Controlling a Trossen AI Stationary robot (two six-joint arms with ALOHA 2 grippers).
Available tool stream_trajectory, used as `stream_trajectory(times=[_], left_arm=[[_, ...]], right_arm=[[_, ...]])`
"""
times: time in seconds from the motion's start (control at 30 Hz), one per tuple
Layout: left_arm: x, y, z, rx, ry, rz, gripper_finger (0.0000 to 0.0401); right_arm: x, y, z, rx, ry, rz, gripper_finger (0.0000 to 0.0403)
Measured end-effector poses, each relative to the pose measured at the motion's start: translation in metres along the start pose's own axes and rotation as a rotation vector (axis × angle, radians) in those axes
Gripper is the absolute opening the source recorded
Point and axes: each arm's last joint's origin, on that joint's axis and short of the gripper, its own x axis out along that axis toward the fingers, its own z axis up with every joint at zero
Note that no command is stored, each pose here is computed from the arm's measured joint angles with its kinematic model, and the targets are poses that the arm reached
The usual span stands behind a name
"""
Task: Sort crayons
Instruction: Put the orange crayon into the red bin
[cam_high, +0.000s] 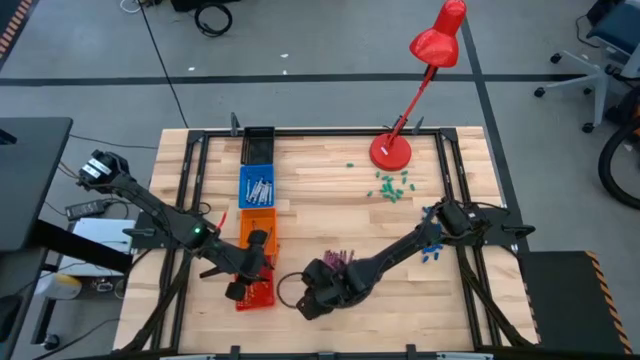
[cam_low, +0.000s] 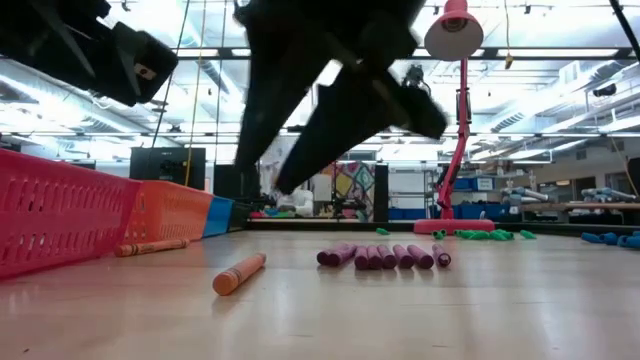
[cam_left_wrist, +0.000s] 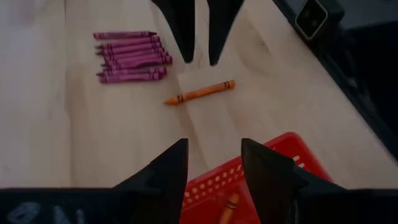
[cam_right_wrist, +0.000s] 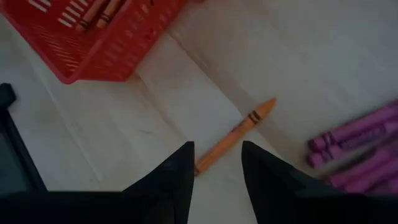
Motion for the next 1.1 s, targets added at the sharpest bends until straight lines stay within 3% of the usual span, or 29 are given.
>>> stream_trajectory(times=[0.13,0.47,1.1], left_arm=[[0.0,-0.001,0.0,0.048,-0.003,0.001,0.0162],[0.0,-0.001,-0.002,0.031,0.021,0.001,0.0162],[-0.001,-0.002,-0.012,-0.002,0.117,0.007,0.0162]], right_arm=[[0.002,0.008,-0.015,0.047,-0.039,-0.041,0.0135],[0.012,0.03,-0.036,0.133,-0.118,-0.048,0.0132],[0.043,0.027,-0.049,-0.003,-0.175,-0.185,0.0132]])
